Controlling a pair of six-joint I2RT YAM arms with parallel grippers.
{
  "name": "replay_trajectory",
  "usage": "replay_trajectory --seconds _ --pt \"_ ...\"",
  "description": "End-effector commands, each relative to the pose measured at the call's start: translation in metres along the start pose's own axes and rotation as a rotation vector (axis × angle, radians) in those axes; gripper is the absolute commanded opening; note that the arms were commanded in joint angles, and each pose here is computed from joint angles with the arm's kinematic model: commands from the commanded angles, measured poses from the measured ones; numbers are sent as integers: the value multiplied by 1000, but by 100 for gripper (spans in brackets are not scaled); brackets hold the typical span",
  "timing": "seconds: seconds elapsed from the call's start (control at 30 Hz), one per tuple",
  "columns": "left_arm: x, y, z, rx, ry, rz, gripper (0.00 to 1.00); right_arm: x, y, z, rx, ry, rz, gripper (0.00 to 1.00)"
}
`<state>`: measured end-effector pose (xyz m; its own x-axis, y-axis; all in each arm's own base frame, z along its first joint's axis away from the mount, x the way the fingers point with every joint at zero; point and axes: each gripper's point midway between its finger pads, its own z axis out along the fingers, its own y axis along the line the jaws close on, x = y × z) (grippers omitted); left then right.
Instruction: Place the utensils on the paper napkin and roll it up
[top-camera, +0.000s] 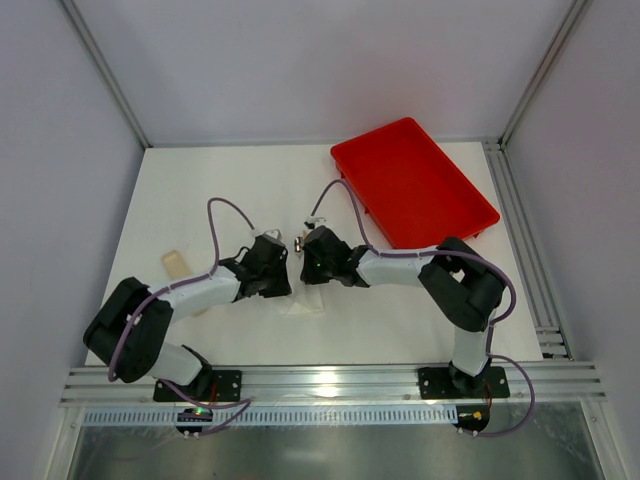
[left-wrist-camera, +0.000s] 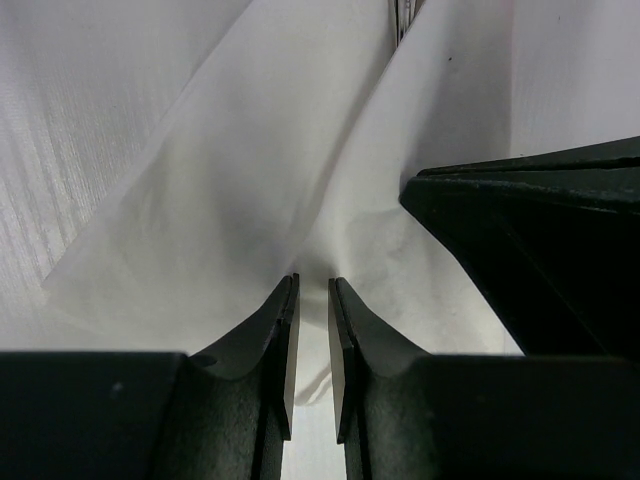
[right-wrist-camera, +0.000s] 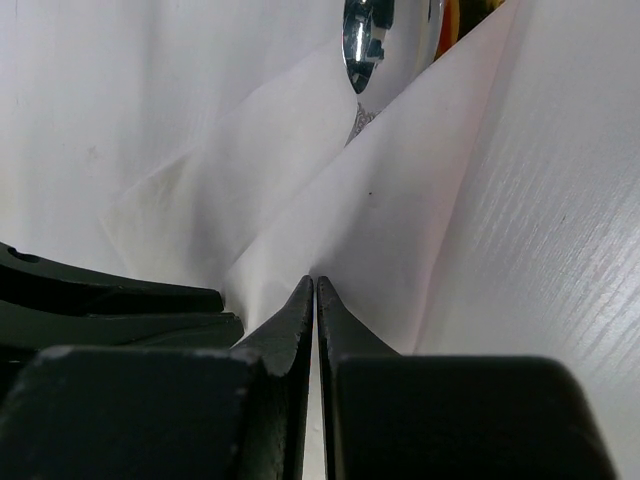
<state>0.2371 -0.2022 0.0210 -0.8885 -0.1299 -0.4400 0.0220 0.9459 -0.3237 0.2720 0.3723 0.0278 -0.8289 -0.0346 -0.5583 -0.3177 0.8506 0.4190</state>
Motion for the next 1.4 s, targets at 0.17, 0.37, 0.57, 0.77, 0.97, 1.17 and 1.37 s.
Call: replay_trajectory --seconds 0.17,0.37,0.57,0.77,0.97,1.17,1.37 --pt "0 9 -5 -42 -17 -11 22 -31 17 -18 -41 -106 -17 4" --pt "0 11 -7 -50 -19 -6 22 -36 31 -24 -111 -119 -40 4" --pt "-2 11 -8 -50 -24 -6 22 -21 30 -9 -110 -93 -30 4" --pt "-3 12 -8 -63 -25 -5 22 -1 12 -3 -35 -47 -41 4" --pt "-13 7 -22 -61 -51 -10 22 12 -1 1 20 -19 -61 4" --pt "-42 7 -56 -88 -160 -12 33 17 -8 1 51 -14 -73 4" --pt "-42 34 -61 -172 -180 -36 43 19 -9 1 65 -16 -81 4"
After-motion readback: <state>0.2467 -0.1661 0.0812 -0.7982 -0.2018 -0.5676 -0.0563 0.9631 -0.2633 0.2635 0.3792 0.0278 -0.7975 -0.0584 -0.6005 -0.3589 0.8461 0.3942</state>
